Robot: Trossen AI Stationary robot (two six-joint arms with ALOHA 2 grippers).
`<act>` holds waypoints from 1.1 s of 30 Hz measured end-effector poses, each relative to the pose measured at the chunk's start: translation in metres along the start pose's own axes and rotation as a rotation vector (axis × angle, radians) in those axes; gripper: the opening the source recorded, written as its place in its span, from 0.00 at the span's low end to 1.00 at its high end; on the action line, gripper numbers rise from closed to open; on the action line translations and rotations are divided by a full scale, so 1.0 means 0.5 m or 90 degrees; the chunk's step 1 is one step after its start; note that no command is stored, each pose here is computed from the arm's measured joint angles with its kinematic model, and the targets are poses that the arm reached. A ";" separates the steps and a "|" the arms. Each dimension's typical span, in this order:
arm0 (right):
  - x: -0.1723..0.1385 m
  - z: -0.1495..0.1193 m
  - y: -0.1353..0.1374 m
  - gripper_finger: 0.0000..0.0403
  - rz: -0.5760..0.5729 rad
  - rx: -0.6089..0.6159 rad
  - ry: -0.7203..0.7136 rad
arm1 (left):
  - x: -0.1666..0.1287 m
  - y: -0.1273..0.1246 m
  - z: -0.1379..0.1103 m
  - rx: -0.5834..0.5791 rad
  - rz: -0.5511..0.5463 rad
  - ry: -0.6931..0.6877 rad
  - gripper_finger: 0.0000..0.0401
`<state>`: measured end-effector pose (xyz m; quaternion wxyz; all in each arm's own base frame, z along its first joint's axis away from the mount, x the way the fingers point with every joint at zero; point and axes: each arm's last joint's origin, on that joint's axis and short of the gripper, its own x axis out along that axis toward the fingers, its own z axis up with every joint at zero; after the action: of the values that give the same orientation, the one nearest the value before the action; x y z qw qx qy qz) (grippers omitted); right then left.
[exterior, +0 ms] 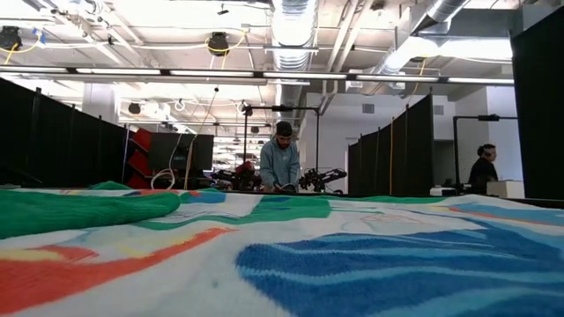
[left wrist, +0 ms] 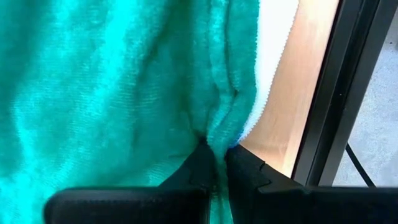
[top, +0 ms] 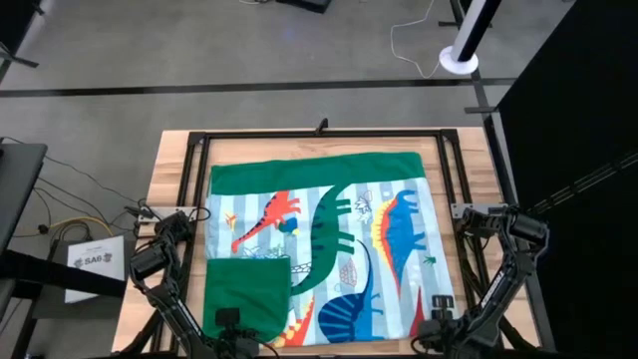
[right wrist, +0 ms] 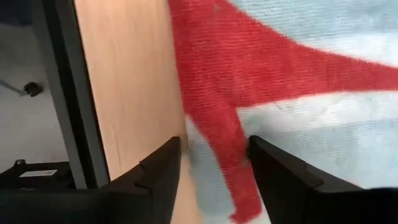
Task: Roll towel
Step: Roll the multicolor dinosaur print towel
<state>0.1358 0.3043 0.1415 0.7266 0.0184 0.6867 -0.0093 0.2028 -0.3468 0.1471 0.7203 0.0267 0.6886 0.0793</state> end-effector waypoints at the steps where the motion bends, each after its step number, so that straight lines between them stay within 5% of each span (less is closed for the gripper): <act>1: 0.000 0.001 -0.001 0.39 0.002 0.002 0.007 | 0.000 0.000 0.000 -0.001 0.000 0.000 0.03; 7: -0.012 0.015 -0.007 0.04 0.030 0.013 0.059 | 0.000 0.003 0.008 0.006 -0.013 0.020 0.03; 11: -0.091 0.042 -0.006 0.01 0.104 -0.007 0.057 | -0.026 0.014 0.008 0.043 -0.047 0.054 0.03; 18: -0.226 0.071 -0.070 0.00 0.167 0.026 0.018 | -0.158 0.102 0.000 0.052 -0.061 0.033 0.03; 21: -0.245 0.074 -0.117 0.00 0.113 0.046 0.031 | -0.207 0.152 0.006 0.062 -0.056 0.006 0.03; 26: -0.252 0.087 -0.182 0.00 0.029 0.049 0.026 | -0.237 0.248 0.025 0.010 0.065 0.002 0.03; 29: -0.246 0.104 -0.216 0.00 -0.047 0.051 0.011 | -0.234 0.295 0.048 -0.028 0.078 -0.052 0.03; 33: -0.245 0.129 -0.258 0.00 -0.110 0.059 0.021 | -0.203 0.367 0.068 -0.054 0.144 -0.019 0.03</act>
<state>0.1881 0.1712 0.2658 0.7101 -0.0070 0.6964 -0.1035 0.2185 -0.1789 0.2759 0.7173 0.0752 0.6665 0.1886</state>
